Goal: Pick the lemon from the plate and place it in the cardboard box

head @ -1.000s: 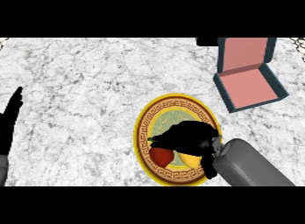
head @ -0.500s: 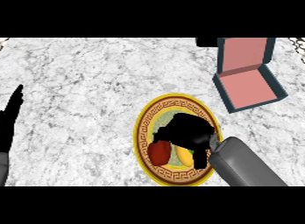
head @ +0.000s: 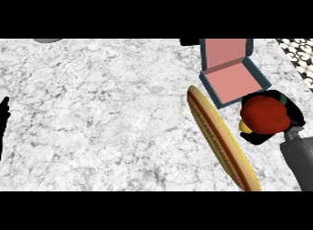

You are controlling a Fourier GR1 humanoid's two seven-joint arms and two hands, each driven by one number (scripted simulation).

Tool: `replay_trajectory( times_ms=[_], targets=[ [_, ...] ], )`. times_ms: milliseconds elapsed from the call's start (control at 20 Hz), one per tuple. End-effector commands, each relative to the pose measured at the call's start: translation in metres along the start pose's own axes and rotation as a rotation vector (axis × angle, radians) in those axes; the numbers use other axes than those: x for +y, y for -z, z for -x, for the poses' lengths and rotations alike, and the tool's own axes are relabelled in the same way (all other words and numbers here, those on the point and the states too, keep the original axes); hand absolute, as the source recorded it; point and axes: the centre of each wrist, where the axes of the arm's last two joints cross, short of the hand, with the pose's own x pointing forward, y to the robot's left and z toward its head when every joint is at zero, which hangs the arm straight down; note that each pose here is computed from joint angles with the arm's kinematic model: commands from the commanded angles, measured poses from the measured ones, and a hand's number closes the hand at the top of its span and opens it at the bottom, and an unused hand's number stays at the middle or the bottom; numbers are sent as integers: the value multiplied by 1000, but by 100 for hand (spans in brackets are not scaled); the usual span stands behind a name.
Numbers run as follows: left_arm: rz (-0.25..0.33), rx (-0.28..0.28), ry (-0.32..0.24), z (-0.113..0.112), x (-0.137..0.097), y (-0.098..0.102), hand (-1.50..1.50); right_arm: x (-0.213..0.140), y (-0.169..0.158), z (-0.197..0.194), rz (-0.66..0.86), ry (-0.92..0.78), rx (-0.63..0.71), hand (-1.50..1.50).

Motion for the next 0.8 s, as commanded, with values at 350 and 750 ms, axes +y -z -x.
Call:
replay_trajectory(
  times_ms=[350,750],
  targets=[
    [38,-30,-26,-3,-4,-7,0,-89,-132,118,544,-12,489,150],
    [75,-71,-2,-19,-8,14,0,-121,-130,89,572,147,351,150]
  ],
)
